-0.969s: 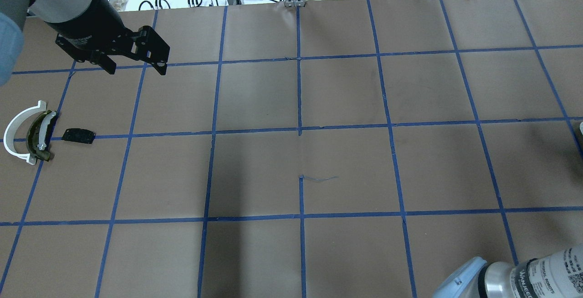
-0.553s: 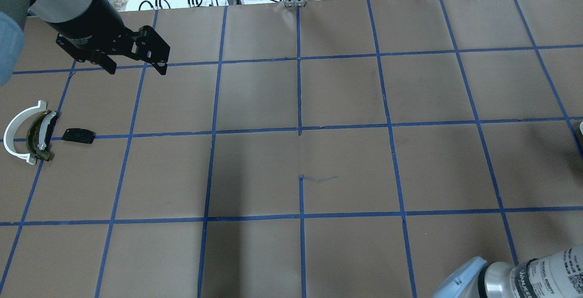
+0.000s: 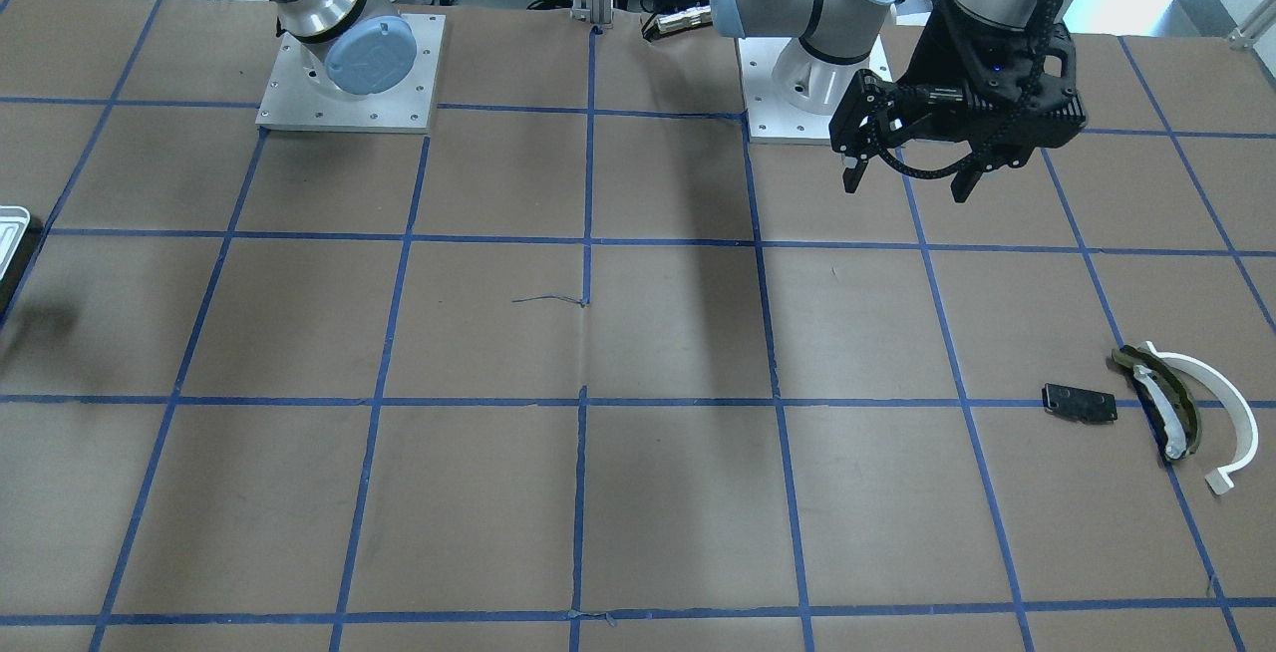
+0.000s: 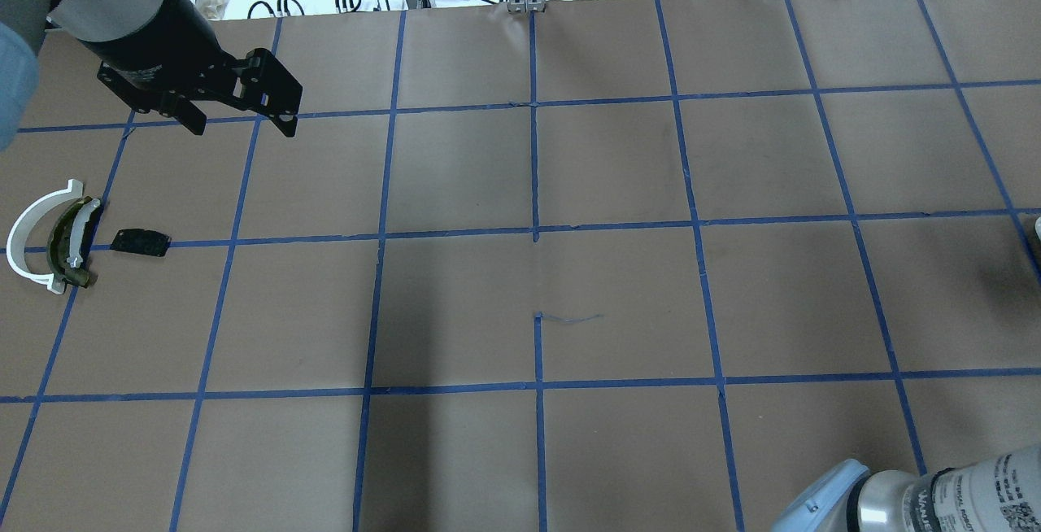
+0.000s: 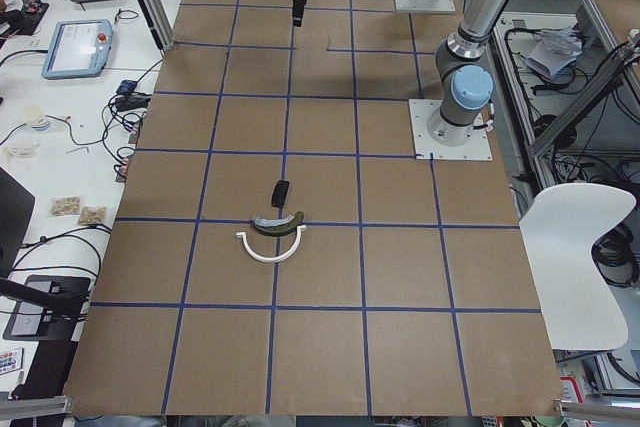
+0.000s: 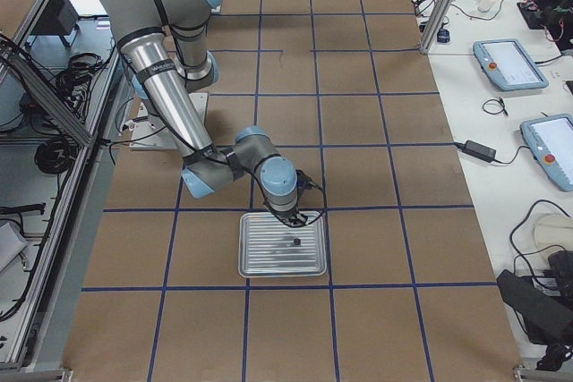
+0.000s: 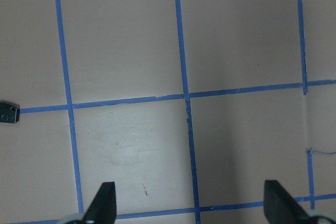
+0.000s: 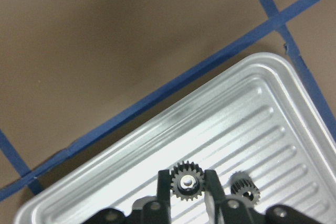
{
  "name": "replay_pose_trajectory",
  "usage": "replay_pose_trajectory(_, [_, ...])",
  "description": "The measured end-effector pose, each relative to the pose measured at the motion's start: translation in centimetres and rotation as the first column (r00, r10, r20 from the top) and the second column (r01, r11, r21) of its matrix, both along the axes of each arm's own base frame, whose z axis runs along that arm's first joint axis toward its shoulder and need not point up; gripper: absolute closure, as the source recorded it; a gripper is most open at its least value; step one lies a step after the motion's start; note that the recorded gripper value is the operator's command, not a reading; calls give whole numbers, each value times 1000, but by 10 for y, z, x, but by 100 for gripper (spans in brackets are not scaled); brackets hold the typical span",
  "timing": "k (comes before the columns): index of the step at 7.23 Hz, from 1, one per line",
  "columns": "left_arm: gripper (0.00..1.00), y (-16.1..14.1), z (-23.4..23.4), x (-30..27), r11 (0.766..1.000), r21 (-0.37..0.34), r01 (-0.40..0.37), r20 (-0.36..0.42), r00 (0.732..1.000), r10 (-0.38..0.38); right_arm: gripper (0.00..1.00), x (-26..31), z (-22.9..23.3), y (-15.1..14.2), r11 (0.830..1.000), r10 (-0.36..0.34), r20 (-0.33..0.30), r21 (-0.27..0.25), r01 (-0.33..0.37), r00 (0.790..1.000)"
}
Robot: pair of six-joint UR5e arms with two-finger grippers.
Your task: Place bearing gear from tray to pile
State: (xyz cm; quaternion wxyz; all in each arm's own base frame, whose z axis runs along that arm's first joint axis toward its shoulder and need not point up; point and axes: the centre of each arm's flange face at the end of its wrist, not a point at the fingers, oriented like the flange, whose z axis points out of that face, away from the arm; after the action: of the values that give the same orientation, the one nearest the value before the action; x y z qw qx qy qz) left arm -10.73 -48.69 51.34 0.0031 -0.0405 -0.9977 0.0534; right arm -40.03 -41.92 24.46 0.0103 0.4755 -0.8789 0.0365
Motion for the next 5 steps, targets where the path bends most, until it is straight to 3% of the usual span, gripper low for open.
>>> replay_pose_trajectory(2, [0,0,1,0,1000,-3,1,1,1000,-1,98,65,68,-5,987,-151,17,59,150,988])
replay_pose_trajectory(3, [0,0,1,1,1000,-5,2,2,1000,-2,98,109,93,-13,969,-224,-7,106,224,975])
replay_pose_trajectory(5, [0,1,2,0,1000,-7,3,2,1000,-3,98,218,118,-45,933,-332,-40,136,334,942])
